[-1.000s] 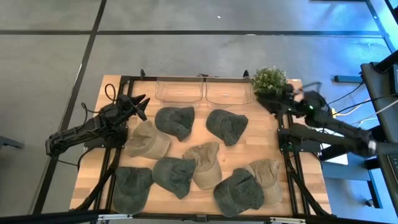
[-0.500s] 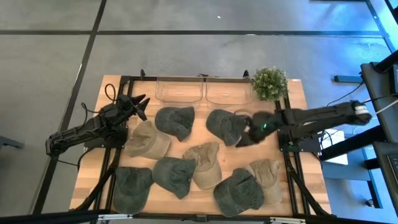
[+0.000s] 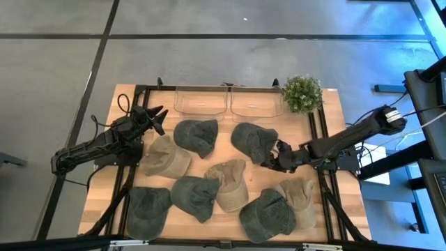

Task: Pick & Place hat
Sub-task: Put the black cap into the right transparent bin, then put the brown cap into the left transparent bin

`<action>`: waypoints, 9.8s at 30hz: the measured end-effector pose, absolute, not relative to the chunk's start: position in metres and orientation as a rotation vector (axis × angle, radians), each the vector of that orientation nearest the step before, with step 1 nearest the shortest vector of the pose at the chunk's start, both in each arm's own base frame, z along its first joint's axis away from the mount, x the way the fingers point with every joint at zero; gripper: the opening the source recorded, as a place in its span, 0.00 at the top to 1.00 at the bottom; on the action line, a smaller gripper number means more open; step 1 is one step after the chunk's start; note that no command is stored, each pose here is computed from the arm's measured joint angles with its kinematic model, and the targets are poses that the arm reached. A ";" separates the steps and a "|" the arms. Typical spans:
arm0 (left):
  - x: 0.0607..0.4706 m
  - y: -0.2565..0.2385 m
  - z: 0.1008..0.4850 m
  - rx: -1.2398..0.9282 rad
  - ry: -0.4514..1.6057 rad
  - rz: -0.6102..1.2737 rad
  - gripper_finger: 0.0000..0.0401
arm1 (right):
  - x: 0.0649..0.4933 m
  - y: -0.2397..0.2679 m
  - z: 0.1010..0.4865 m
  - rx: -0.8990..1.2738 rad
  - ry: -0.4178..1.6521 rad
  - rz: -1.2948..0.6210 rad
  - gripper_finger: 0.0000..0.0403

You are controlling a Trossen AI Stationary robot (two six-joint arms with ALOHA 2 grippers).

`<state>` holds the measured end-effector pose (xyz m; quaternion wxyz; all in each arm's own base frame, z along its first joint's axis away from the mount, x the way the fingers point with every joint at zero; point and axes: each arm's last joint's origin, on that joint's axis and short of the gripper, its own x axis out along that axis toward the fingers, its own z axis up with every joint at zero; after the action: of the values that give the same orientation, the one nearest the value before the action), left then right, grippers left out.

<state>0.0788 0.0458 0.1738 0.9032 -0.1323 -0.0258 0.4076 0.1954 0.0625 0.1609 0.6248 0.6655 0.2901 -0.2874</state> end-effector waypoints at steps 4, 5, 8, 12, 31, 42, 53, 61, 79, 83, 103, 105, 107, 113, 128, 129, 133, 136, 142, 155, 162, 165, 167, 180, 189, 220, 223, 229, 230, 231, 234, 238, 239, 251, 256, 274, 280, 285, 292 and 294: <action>0.079 0.046 0.174 -0.273 -0.053 0.843 0.59 | 0.205 0.067 0.151 1.543 0.569 -0.711 0.34; 0.079 0.046 0.174 -0.273 -0.053 0.843 0.59 | 0.207 0.067 0.148 1.531 0.545 -0.728 0.34; 0.079 0.046 0.174 -0.273 -0.053 0.843 0.59 | 0.213 0.069 0.140 1.525 0.514 -0.735 0.34; 0.079 0.046 0.174 -0.273 -0.053 0.843 0.59 | 0.219 0.069 0.132 1.504 0.445 -0.770 0.34; 0.079 0.046 0.174 -0.273 -0.054 0.843 0.59 | 0.218 0.063 0.121 1.353 0.293 -0.903 0.39; 0.079 0.046 0.174 -0.273 -0.053 0.843 0.59 | 0.219 0.062 0.122 1.187 0.329 -0.859 0.82; 0.079 0.046 0.174 -0.273 -0.053 0.843 0.59 | 0.224 0.065 0.140 1.123 0.322 -0.775 0.95; 0.079 0.046 0.174 -0.273 -0.053 0.843 0.59 | 0.235 0.069 0.215 0.921 0.369 -0.662 0.95; 0.079 0.046 0.174 -0.273 -0.053 0.843 0.59 | 0.203 -0.005 0.417 0.213 0.612 -0.724 0.95; 0.079 0.046 0.174 -0.273 -0.053 0.843 0.59 | 0.196 -0.031 0.432 0.042 0.701 -0.660 0.95; 0.079 0.046 0.174 -0.280 -0.057 0.846 0.59 | 0.210 -0.134 0.380 -0.087 1.168 -0.828 0.95; 0.079 0.046 0.174 -0.280 -0.057 0.846 0.59 | 0.209 -0.138 0.378 -0.034 1.142 -0.868 0.95; 0.079 0.046 0.174 -0.280 -0.057 0.846 0.59 | 0.208 -0.141 0.375 0.004 1.132 -0.895 0.95; 0.078 0.046 0.174 -0.279 -0.060 0.868 0.59 | 0.213 -0.145 0.349 0.061 1.105 -1.011 0.95; 0.078 0.046 0.174 -0.278 -0.061 0.872 0.59 | 0.220 -0.140 0.275 0.270 1.049 -1.110 0.91; 0.078 0.046 0.174 -0.278 -0.061 0.873 0.59 | 0.220 -0.138 0.273 0.293 1.049 -1.097 0.90; 0.078 0.046 0.174 -0.278 -0.061 0.873 0.59 | 0.223 -0.134 0.267 0.365 1.046 -1.028 0.88; 0.078 0.046 0.174 -0.278 -0.061 0.874 0.59 | 0.225 -0.132 0.266 0.388 1.063 -0.950 0.89; 0.078 0.046 0.174 -0.278 -0.061 0.874 0.59 | 0.225 -0.130 0.266 0.410 1.071 -0.916 0.81; 0.078 0.046 0.174 -0.278 -0.061 0.873 0.59 | 0.215 -0.128 0.294 0.381 1.037 -1.044 0.48; 0.078 0.046 0.174 -0.278 -0.061 0.873 0.59 | 0.227 -0.132 0.339 0.402 0.824 -0.914 0.47; 0.078 0.046 0.174 -0.278 -0.061 0.873 0.59 | 0.236 -0.133 0.349 0.422 0.727 -0.783 0.48; 0.078 0.046 0.174 -0.279 -0.061 0.872 0.59 | 0.244 -0.134 0.351 0.436 0.684 -0.698 0.48; 0.078 0.046 0.174 -0.282 -0.063 0.870 0.59 | 0.304 -0.162 0.272 0.431 0.923 -0.480 0.48; 0.078 0.046 0.174 -0.304 -0.073 0.869 0.59 | 0.339 -0.184 0.265 0.195 1.202 -0.440 0.48; 0.078 0.046 0.174 -0.304 -0.072 0.869 0.59 | 0.340 -0.209 0.203 -0.351 1.874 -0.643 0.48; 0.078 0.046 0.174 -0.304 -0.073 0.869 0.59 | 0.338 -0.208 0.204 -0.337 1.887 -0.661 0.48; 0.078 0.046 0.174 -0.304 -0.073 0.869 0.59 | 0.336 -0.206 0.205 -0.351 1.906 -0.708 0.48; 0.078 0.046 0.174 -0.304 -0.072 0.869 0.59 | 0.336 -0.206 0.206 -0.347 1.902 -0.715 0.48; 0.078 0.046 0.174 -0.304 -0.073 0.869 0.59 | 0.336 -0.205 0.207 -0.339 1.893 -0.728 0.48; 0.078 0.046 0.174 -0.304 -0.072 0.869 0.59 | 0.337 -0.204 0.213 -0.320 1.879 -0.757 0.48; 0.078 0.046 0.174 -0.304 -0.072 0.869 0.59 | 0.341 -0.207 0.230 -0.302 1.829 -0.796 0.48; 0.078 0.046 0.174 -0.304 -0.072 0.869 0.59 | 0.342 -0.207 0.235 -0.297 1.814 -0.809 0.48; 0.078 0.046 0.174 -0.304 -0.073 0.869 0.59 | 0.353 -0.197 0.336 -0.005 1.441 -0.858 0.48; 0.078 0.046 0.174 -0.304 -0.073 0.869 0.59 | 0.357 -0.162 0.376 0.193 1.207 -0.636 0.48; 0.078 0.046 0.174 -0.306 -0.072 0.863 0.59 | 0.390 -0.003 0.334 -0.052 1.251 -0.230 0.48; 0.079 0.046 0.174 -0.332 -0.078 0.836 0.59 | 0.390 0.008 0.295 0.001 1.236 -0.257 0.48; 0.080 0.045 0.174 -0.328 -0.065 0.786 0.59 | 0.365 0.009 0.294 0.127 1.105 -0.318 0.48; 0.080 0.045 0.174 -0.328 -0.064 0.781 0.58 | 0.336 0.023 0.298 0.308 0.793 -0.303 0.48; 0.080 0.044 0.173 -0.329 -0.062 0.767 0.56 | 0.329 0.029 0.298 0.333 0.744 -0.283 0.48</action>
<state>0.0804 0.0443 0.1735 0.9137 -0.1596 -0.0299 0.3726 0.3288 0.0291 0.2979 0.9084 0.1613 0.3607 -0.1370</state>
